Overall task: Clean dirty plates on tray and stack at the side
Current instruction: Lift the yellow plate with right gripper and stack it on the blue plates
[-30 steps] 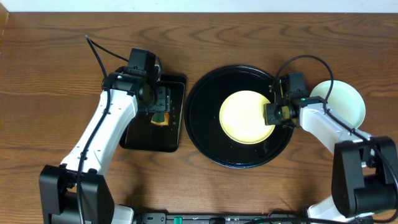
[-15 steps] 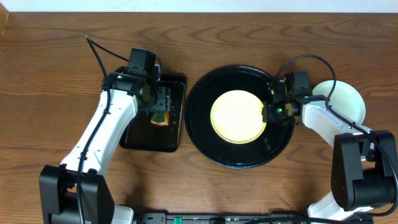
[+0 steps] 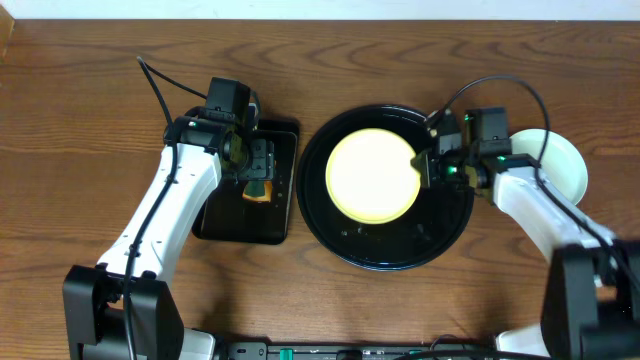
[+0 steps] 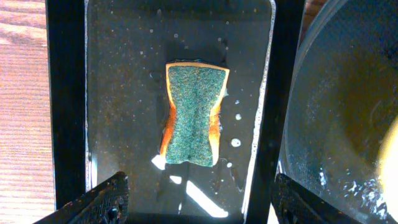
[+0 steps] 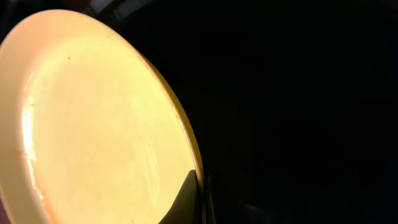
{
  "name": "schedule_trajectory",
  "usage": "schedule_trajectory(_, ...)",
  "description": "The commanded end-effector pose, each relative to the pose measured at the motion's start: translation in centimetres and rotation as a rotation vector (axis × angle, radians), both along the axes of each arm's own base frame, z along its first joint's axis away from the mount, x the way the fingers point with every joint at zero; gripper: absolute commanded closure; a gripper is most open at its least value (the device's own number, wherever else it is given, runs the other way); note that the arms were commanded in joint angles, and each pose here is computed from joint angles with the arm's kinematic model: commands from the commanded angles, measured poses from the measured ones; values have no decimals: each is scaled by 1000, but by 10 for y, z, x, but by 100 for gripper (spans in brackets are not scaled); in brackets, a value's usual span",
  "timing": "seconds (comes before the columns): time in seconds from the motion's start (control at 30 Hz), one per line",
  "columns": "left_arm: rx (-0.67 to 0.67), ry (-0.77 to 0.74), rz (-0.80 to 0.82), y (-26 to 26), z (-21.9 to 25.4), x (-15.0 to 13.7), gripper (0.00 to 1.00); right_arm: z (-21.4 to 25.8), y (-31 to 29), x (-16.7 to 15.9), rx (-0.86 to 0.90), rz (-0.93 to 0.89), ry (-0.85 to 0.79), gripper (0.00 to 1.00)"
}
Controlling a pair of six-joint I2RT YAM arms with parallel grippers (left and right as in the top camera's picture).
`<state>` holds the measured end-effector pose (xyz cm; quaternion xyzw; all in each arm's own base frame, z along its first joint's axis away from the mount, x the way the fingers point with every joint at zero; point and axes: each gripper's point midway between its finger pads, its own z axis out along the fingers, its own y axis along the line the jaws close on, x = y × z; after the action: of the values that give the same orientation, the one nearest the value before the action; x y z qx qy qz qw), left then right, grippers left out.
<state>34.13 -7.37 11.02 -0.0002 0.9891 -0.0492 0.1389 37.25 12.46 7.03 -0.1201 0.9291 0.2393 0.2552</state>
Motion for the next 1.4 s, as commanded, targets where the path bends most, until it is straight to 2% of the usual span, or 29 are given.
schedule_trajectory(0.0,-1,-13,7,1,4,4,26,34,-11,9,-84,2,-149,99)
schedule_trajectory(0.33,-1,-13,7,1,4,4,26,101,-55,13,-460,-141,-406,99)
schedule_trajectory(0.7,-1,-13,6,1,4,4,26,132,-35,-5,-810,-106,-556,99)
schedule_trajectory(0.9,-1,-13,7,1,4,4,26,141,-21,-12,-891,-95,-606,99)
schedule_trajectory(1.37,-1,-13,6,1,4,4,26,142,-21,-13,-900,-99,-609,99)
